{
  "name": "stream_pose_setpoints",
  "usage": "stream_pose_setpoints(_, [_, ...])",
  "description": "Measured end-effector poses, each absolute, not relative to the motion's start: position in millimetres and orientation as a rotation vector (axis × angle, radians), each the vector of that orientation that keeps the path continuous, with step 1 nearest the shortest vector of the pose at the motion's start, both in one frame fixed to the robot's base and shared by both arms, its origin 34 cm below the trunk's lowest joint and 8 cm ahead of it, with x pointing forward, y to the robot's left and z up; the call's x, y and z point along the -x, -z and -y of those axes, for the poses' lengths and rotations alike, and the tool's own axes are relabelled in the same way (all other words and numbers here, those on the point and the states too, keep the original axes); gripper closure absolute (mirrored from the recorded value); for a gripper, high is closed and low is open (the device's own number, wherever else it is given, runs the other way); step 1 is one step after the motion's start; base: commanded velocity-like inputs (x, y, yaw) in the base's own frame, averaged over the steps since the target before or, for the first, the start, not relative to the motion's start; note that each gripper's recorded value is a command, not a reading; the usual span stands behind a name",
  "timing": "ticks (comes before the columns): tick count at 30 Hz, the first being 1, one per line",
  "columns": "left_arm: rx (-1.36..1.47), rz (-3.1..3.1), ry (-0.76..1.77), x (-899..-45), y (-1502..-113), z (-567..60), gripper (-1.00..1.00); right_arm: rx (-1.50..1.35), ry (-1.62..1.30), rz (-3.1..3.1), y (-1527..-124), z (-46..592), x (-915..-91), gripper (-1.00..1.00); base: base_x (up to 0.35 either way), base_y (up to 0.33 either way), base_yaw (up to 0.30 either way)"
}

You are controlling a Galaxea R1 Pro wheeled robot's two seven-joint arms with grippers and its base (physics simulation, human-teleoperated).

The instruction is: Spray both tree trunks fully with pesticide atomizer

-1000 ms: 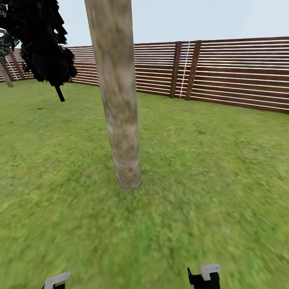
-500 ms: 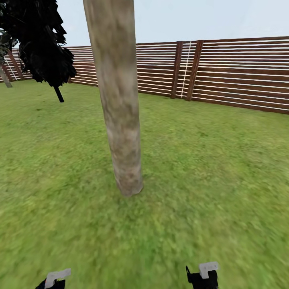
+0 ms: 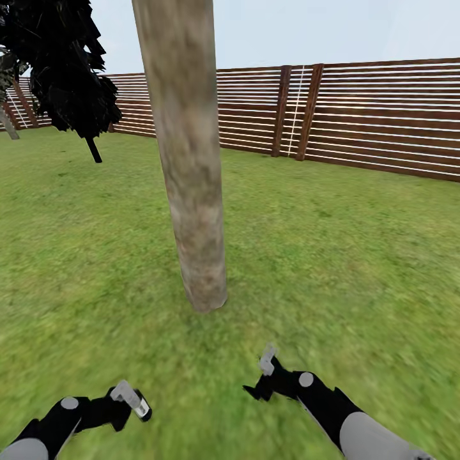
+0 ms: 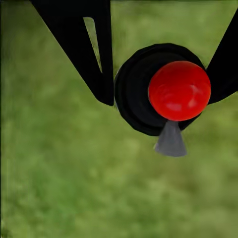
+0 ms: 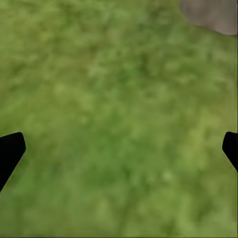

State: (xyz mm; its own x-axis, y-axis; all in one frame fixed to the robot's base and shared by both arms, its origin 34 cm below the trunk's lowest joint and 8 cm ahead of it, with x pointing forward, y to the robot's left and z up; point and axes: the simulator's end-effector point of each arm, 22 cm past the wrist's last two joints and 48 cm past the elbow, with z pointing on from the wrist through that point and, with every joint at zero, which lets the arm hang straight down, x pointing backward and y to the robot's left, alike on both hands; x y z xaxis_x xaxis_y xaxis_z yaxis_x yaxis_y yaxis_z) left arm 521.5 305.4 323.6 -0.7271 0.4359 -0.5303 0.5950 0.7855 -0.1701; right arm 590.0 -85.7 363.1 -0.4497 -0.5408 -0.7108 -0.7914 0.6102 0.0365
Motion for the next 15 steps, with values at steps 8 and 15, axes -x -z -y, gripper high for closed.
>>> stream_pose_setpoints(8, [-1.134,-2.507,0.533,-500,-321,-271,1.00,1.256,-0.720,-2.083,-387,50,-566,-1.00,0.000,0.000,0.000])
stream_pose_setpoints(15, [-1.228,-2.480,0.582,-491,-316,-233,1.00,1.311,-0.716,-2.067,-386,43,-561,1.00,0.000,0.000,0.000])
